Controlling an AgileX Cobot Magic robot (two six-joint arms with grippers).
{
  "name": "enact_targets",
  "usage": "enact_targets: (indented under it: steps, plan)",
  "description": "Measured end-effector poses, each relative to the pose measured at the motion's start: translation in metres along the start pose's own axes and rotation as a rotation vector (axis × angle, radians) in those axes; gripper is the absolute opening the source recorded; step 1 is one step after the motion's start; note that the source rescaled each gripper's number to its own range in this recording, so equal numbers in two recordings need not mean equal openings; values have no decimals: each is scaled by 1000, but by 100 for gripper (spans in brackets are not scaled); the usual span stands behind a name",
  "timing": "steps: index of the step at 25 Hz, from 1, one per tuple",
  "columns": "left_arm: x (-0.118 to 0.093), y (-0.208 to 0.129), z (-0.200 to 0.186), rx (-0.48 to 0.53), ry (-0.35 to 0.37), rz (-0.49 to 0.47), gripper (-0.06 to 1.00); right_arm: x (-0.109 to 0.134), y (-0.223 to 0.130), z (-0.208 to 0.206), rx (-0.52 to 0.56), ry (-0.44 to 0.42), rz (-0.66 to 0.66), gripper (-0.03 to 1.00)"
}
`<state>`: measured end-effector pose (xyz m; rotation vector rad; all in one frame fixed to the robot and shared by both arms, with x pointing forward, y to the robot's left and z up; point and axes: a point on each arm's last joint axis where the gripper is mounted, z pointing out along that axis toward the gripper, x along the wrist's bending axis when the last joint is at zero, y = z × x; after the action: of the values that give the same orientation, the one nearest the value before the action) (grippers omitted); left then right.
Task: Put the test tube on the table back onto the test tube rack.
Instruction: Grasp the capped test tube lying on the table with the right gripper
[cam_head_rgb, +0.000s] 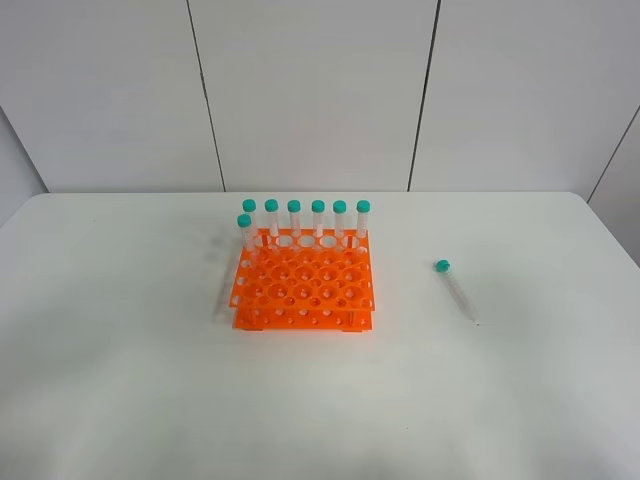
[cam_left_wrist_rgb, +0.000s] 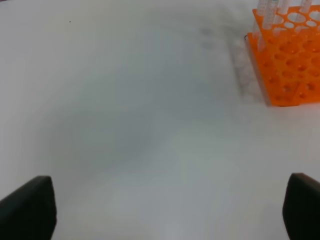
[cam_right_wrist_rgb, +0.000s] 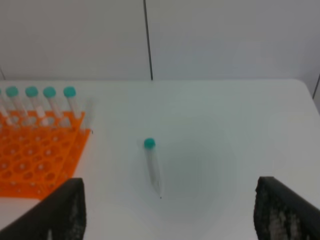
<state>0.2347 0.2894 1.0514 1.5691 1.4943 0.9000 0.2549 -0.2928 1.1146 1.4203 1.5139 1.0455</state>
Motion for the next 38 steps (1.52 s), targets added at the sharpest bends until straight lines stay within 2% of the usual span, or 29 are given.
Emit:
enact_targets:
  steps: [8, 15, 21, 26, 29, 33, 38]
  plan:
    - [0, 0, 0, 0, 0, 0, 100, -7, 73, 79, 236, 27, -40, 84]
    - [0, 0, 0, 0, 0, 0, 100, -12, 110, 172, 319, 70, -69, 83]
    - [0, 0, 0, 0, 0, 0, 100, -14, 75, 257, 559, 100, -79, 83]
    - [0, 0, 0, 0, 0, 0, 100, 15, 33, 314, 706, 152, -260, 83]
    - [0, 0, 0, 0, 0, 0, 100, 26, 8, 340, 770, 131, -316, 83]
    - [0, 0, 0, 0, 0, 0, 100, 27, -21, 363, 862, 107, -305, 82]
    - [0, 0, 0, 0, 0, 0, 100, 30, -45, 379, 914, 116, -281, 81]
